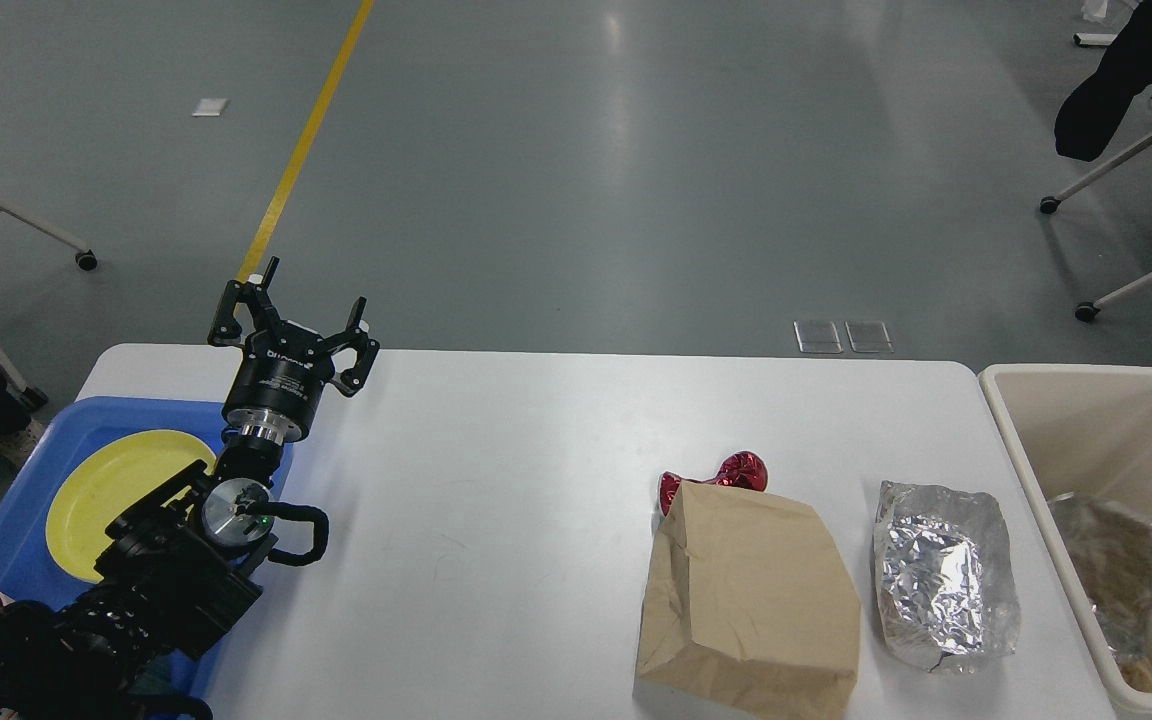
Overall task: Tidy desktop
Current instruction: 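Lower the right gripper onto the remaining foil bag and grasp it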
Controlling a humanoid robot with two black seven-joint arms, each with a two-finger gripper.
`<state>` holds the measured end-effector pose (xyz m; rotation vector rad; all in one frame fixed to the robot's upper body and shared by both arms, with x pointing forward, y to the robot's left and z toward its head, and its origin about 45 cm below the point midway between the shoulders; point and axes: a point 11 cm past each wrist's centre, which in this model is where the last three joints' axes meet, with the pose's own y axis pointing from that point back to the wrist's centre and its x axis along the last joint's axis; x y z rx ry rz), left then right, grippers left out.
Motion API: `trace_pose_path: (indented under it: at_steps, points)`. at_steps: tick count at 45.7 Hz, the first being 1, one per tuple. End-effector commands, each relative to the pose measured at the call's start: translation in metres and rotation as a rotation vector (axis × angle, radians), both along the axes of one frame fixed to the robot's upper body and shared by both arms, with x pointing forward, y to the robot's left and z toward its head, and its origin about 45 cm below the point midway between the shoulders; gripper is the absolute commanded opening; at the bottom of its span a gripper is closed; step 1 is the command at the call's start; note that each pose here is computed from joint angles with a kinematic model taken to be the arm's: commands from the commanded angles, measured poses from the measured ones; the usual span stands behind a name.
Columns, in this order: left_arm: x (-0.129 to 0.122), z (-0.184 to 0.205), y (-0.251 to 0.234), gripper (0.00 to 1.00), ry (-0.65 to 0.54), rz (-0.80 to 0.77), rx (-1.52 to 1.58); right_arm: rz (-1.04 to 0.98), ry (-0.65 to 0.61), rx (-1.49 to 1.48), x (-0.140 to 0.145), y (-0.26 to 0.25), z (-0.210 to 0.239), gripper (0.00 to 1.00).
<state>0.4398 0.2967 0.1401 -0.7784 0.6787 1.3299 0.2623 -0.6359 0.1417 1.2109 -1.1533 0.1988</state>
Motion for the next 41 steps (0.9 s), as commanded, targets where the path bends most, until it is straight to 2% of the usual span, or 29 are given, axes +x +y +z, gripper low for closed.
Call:
trace_pose_path:
  at_steps: [1, 14, 24, 34, 41]
  points:
    - [0.000, 0.000, 0.000, 0.97, 0.000, 0.000, 0.000, 0.009, 0.001, 0.003, 0.004, 0.003, 0.000, 1.00]
    - [0.000, 0.000, 0.000, 0.96, 0.000, 0.000, 0.000, 0.040, 0.004, 0.006, 0.015, 0.011, 0.002, 1.00]
    - [0.000, 0.000, 0.000, 0.97, 0.000, 0.000, 0.000, 0.135, 0.206, 0.000, 0.028, 0.016, 0.023, 1.00]
    - [0.000, 0.000, 0.000, 0.97, 0.000, 0.000, 0.000, 0.225, 0.374, -0.077, 0.064, 0.023, 0.080, 1.00]
    - [0.000, 0.000, 0.000, 0.97, 0.000, 0.000, 0.000, 0.347, 0.493, -0.168, 0.085, 0.045, 0.098, 1.00]
